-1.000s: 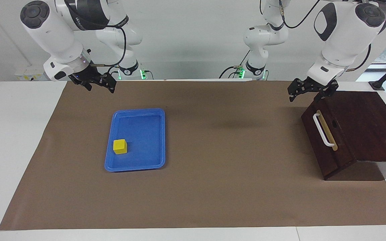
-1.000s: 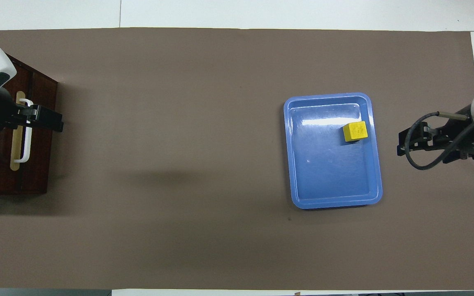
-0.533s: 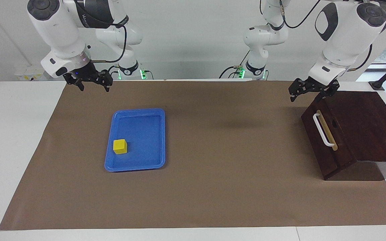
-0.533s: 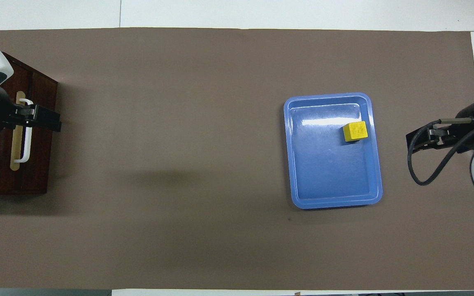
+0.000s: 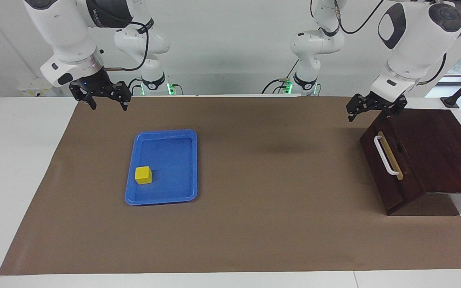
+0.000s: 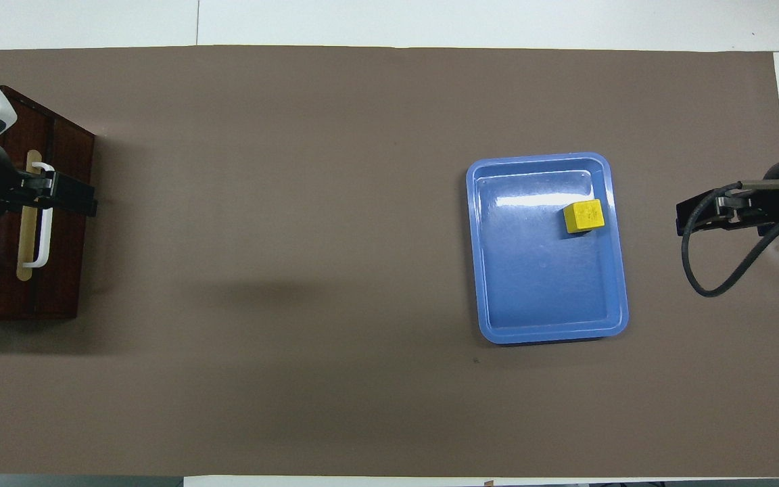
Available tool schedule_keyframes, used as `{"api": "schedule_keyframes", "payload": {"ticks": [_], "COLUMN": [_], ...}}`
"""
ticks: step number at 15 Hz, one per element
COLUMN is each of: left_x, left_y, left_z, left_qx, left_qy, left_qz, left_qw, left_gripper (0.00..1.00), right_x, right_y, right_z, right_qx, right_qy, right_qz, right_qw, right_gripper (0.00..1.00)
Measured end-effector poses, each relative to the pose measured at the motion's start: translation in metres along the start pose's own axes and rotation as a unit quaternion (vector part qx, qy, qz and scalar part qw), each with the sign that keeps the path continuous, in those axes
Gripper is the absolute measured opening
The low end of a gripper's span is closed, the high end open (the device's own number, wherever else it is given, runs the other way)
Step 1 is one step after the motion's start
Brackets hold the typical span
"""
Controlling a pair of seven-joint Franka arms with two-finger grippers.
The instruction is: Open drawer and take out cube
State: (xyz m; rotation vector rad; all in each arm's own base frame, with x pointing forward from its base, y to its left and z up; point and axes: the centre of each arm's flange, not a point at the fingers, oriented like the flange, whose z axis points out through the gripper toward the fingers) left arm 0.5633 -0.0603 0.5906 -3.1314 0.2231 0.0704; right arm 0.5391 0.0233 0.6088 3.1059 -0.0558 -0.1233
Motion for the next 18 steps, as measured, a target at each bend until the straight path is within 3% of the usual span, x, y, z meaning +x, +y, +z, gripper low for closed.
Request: {"api": "schedule_keyframes", "payload": {"ticks": [18], "left_x": [0.0000], "left_y": [-0.0007], "left_z": [0.0000], "left_qx": [0.000], "left_qy": [0.000], "left_qz": [-0.001], "left_qw": [1.000], "left_gripper": [1.00], "right_x": [0.0009], "right_y": [-0.0018], "right_z": [0.0007], "right_qx": [0.014], "right_qy": [0.000], "right_qz": [0.002], "right_qw": [1.000], "right_gripper": [1.00]}}
